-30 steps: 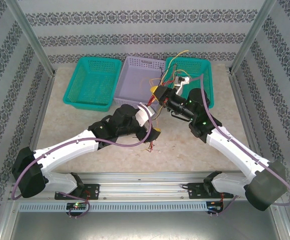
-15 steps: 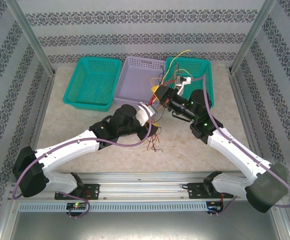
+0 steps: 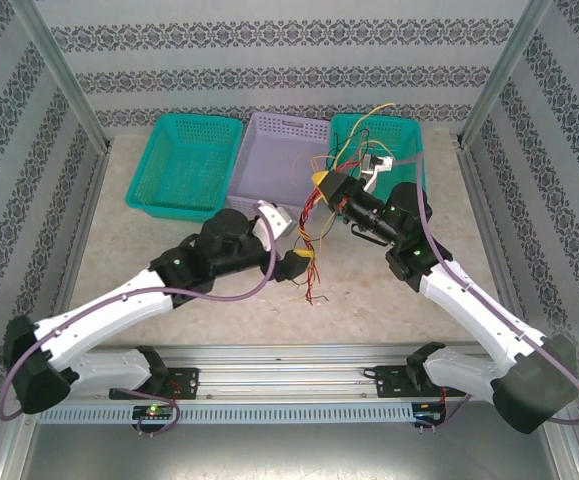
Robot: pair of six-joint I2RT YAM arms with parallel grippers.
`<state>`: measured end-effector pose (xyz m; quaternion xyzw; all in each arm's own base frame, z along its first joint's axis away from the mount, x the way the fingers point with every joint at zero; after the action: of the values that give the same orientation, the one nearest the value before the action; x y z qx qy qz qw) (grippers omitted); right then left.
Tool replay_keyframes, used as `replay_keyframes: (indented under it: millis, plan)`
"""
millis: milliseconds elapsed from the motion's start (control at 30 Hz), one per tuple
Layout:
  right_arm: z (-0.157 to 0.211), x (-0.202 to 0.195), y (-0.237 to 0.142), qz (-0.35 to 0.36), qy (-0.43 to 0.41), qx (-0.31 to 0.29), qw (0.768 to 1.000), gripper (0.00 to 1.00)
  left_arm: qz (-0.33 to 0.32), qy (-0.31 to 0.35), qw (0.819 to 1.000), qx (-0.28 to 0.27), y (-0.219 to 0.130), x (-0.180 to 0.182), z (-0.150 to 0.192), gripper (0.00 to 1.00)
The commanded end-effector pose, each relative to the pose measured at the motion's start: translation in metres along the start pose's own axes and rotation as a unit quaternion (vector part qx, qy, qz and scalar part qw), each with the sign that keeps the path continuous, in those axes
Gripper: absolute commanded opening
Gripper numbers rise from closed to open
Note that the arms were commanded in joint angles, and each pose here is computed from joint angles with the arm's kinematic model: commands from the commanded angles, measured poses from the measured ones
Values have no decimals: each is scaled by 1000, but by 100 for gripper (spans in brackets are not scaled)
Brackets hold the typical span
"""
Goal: Untangle the cables
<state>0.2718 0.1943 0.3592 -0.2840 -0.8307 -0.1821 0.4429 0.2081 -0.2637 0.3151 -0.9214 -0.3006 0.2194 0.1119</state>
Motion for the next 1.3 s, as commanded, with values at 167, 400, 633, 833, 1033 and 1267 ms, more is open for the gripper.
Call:
replay_keyframes:
  millis: [167, 400, 633, 833, 1033, 1267]
  plan:
    - [-1, 24, -4, -63, -13, 2, 998, 0, 7, -2, 1000, -15, -1, 1, 6, 80]
    - [11, 37, 0, -81, -19, 22, 996, 0, -10, -5, 1000, -25, 19, 10, -5, 74]
    - [24, 34, -2, -81, -21, 38, 996, 0, -35, -10, 998, -50, 21, 22, -15, 63]
    - [34, 22, -3, -72, -20, 47, 996, 0, -39, -14, 998, -54, 16, 26, -14, 46]
    - [36, 20, -4, -68, -26, 49, 996, 0, -26, -20, 999, -31, 16, 22, -10, 32]
    - [27, 0, -17, -13, -54, 19, 998, 0, 5, -31, 999, 37, -1, 11, 2, 14]
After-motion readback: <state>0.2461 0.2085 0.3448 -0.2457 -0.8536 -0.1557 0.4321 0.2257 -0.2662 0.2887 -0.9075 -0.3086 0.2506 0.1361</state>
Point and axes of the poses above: each hand's point on the last joint's axis, 136 mm out from that joint toward the fingers, its own y axis out along the fingers, its own x axis along the line the jaws close on, z = x × y, the point moved 6 cm from there along -y, back along the fingers, and after that the axes turned 15 degrees about -y, right-handed, at the moved point
